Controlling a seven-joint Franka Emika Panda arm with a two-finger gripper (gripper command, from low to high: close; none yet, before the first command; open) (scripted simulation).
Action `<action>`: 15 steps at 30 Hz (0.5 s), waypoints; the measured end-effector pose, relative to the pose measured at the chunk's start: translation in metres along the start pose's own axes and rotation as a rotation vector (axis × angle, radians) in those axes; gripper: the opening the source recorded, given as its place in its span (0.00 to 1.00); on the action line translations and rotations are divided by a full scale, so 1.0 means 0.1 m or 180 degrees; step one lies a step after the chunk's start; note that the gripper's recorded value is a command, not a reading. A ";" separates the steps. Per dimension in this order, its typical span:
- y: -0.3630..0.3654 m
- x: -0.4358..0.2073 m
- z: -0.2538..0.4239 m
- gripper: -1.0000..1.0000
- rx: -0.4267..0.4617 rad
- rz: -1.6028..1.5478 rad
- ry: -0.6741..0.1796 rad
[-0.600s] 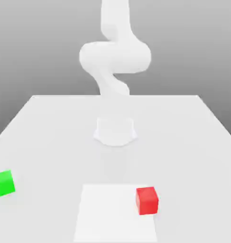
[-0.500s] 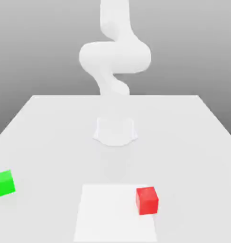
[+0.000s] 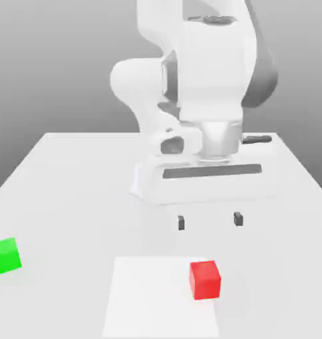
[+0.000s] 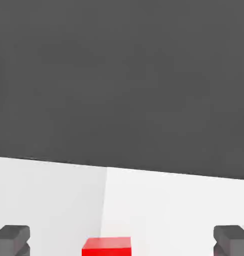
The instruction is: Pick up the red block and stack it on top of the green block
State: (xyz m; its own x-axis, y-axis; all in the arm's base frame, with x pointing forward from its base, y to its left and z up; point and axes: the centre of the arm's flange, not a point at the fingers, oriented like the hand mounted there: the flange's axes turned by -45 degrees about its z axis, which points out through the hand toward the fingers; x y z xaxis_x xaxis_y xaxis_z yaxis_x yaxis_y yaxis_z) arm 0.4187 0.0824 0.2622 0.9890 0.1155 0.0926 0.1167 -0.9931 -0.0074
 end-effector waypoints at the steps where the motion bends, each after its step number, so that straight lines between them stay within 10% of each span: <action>1: -0.03 -0.10 0.19 0.50 -0.0007 -0.0019 -0.0108; 8: -0.05 -0.33 1.05 0.50 -0.0020 -0.0038 -0.0294; 9: -0.05 -0.34 1.12 0.00 -0.0021 -0.0037 -0.0295; 15: -0.06 -0.35 1.16 0.00 -0.0022 -0.0038 -0.0293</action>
State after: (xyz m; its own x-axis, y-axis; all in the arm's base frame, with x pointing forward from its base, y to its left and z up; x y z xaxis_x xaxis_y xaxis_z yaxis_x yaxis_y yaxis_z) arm 0.3938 0.0859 0.1439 0.9918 0.1280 0.0008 0.1280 -0.9918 0.0000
